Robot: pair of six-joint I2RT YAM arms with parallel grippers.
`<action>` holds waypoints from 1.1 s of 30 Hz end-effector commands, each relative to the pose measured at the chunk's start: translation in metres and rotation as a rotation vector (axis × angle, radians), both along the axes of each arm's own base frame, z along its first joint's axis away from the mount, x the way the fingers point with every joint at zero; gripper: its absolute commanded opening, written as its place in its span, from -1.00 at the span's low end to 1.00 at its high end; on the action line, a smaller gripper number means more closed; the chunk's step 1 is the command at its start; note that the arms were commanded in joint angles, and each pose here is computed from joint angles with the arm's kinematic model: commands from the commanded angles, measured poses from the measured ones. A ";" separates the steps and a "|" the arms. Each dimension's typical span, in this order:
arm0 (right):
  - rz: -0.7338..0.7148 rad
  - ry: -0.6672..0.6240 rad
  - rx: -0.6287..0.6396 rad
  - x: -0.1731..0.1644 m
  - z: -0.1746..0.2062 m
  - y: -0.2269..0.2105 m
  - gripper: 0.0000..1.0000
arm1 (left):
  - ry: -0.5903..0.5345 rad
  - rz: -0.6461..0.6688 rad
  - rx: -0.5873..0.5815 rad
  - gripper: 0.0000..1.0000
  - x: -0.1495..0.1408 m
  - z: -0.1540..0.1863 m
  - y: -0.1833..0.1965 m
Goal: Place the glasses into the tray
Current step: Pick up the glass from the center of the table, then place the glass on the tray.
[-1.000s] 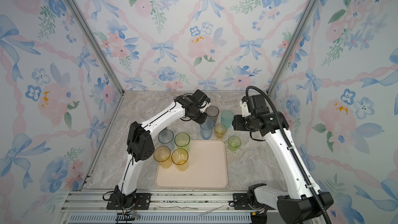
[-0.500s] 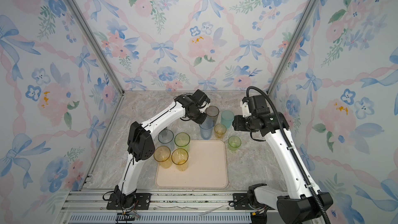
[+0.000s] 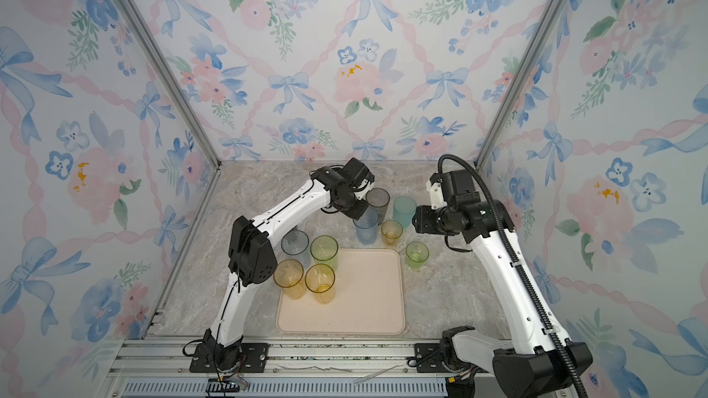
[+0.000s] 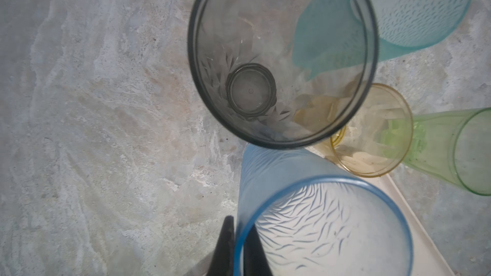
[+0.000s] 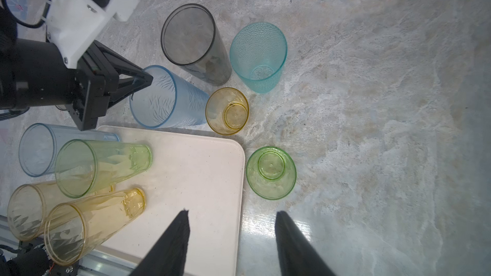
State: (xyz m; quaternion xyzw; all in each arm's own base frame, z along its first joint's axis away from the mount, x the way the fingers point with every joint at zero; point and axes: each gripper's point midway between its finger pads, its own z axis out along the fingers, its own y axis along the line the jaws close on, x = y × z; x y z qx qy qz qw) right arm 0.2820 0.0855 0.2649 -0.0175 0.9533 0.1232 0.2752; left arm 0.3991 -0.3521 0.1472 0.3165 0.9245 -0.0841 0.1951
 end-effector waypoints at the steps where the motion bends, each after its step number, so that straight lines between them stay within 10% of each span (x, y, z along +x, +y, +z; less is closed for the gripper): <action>1: -0.007 -0.012 0.025 -0.001 0.002 0.000 0.10 | -0.080 -0.018 -0.002 -0.95 0.002 0.035 0.003; 16: 0.043 0.042 0.042 -0.006 -0.009 0.016 0.09 | -0.118 -0.062 -0.016 -0.94 -0.029 0.091 0.020; 33: 0.128 0.120 0.042 -0.017 -0.032 0.045 0.09 | 0.038 -0.195 0.040 -0.96 -0.095 0.060 0.004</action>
